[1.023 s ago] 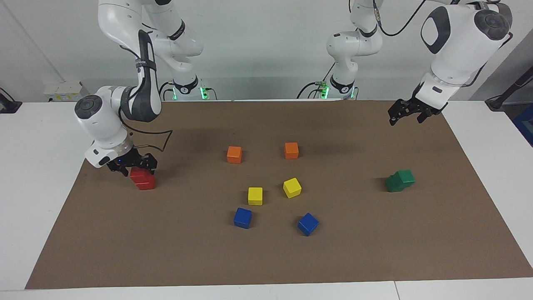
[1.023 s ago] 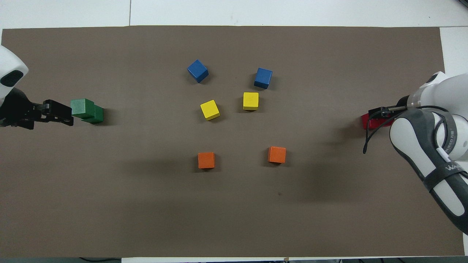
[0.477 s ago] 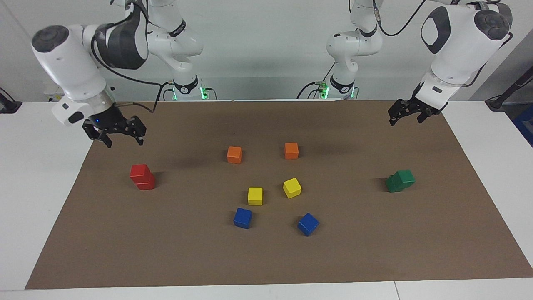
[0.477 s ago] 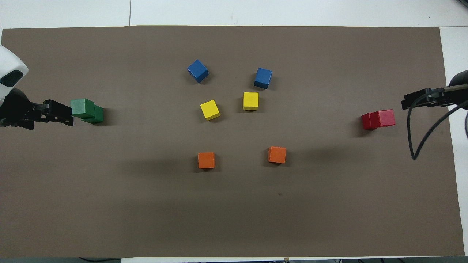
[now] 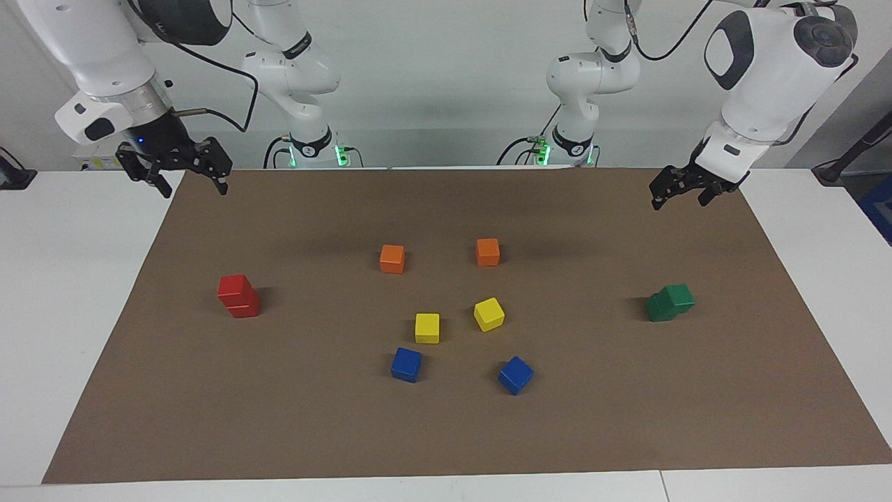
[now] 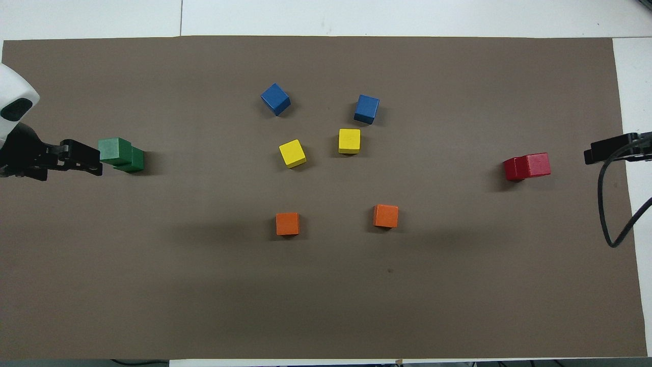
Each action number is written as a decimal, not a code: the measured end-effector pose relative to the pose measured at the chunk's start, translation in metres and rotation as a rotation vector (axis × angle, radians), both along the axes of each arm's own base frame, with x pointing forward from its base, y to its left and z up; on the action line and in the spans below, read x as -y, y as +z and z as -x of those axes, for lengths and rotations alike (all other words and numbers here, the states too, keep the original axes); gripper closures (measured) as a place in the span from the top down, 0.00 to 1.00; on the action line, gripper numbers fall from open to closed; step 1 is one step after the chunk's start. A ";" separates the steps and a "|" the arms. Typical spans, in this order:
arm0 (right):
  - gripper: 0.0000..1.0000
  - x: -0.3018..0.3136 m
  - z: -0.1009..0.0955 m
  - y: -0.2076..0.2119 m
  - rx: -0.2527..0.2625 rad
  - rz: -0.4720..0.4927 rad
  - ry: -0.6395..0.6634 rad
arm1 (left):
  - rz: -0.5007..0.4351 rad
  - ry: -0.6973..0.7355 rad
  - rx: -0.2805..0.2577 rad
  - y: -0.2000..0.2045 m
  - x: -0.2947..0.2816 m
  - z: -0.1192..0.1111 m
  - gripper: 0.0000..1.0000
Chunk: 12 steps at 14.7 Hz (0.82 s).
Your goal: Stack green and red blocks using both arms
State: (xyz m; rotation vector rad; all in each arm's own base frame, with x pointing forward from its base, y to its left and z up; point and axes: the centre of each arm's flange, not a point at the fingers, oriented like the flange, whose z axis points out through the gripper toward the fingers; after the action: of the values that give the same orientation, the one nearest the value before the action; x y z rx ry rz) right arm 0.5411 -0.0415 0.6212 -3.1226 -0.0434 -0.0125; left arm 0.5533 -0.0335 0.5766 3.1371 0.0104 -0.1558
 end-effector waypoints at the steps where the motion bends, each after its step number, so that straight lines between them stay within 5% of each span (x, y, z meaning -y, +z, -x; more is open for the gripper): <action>1: 1.00 -0.001 0.001 -0.001 -0.007 -0.001 0.001 | 0.000 0.000 0.000 0.000 0.000 0.000 1.00; 12: 1.00 -0.003 0.004 -0.002 -0.029 0.018 0.009 | 0.000 0.000 0.000 0.000 0.000 0.000 1.00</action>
State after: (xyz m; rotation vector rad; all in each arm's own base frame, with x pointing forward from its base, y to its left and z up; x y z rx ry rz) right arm 0.5369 -0.0383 0.6197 -3.1401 -0.0576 0.0336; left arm 0.5533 -0.0335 0.5766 3.1371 0.0105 -0.1558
